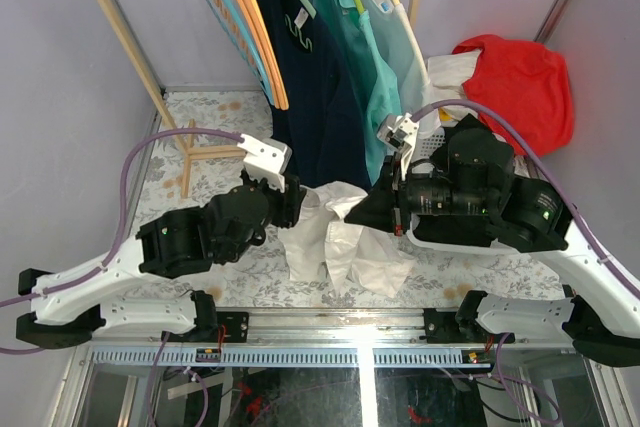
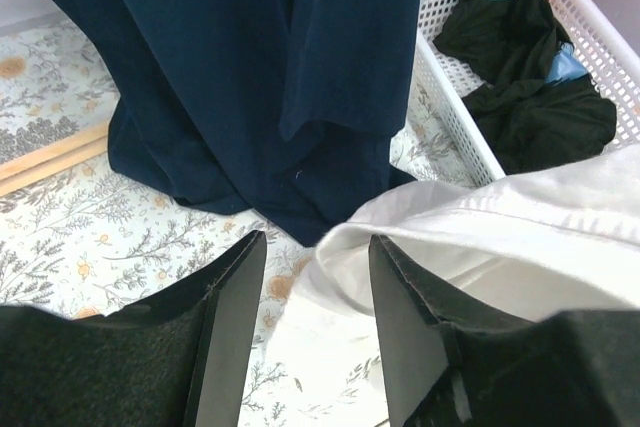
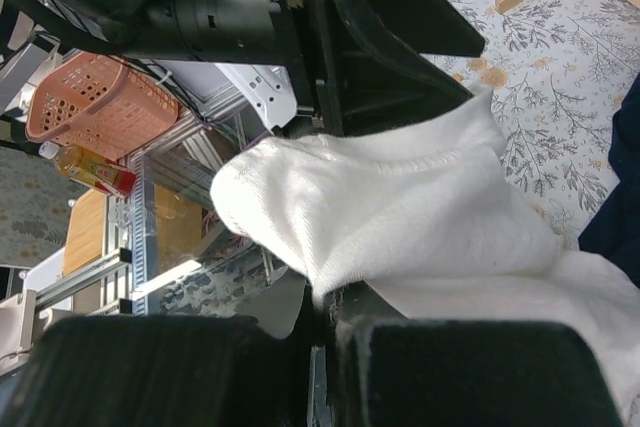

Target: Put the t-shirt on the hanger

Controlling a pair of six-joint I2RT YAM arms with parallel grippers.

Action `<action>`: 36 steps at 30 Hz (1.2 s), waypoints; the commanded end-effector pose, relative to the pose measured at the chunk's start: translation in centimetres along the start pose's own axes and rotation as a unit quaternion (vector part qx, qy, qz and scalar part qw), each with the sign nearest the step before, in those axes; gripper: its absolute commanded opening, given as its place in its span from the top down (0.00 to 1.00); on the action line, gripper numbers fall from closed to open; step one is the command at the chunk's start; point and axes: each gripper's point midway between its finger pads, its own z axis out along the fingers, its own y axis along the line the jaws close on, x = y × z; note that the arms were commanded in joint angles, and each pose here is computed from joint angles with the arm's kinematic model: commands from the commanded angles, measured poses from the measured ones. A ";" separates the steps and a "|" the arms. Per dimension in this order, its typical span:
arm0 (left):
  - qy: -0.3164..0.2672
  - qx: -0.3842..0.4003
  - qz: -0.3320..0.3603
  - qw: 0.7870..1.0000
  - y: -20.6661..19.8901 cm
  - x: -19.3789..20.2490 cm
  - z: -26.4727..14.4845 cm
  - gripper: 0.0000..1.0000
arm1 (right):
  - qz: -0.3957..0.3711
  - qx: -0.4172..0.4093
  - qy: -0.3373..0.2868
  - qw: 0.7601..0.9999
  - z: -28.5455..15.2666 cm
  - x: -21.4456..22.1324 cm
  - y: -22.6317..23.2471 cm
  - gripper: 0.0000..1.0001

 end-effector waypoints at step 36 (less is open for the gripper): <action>0.114 0.047 -0.148 0.981 -1.6 3.2 -3.2 0.37 | -0.019 0.022 -0.021 0.999 -1.3 0.7 -0.7 1.00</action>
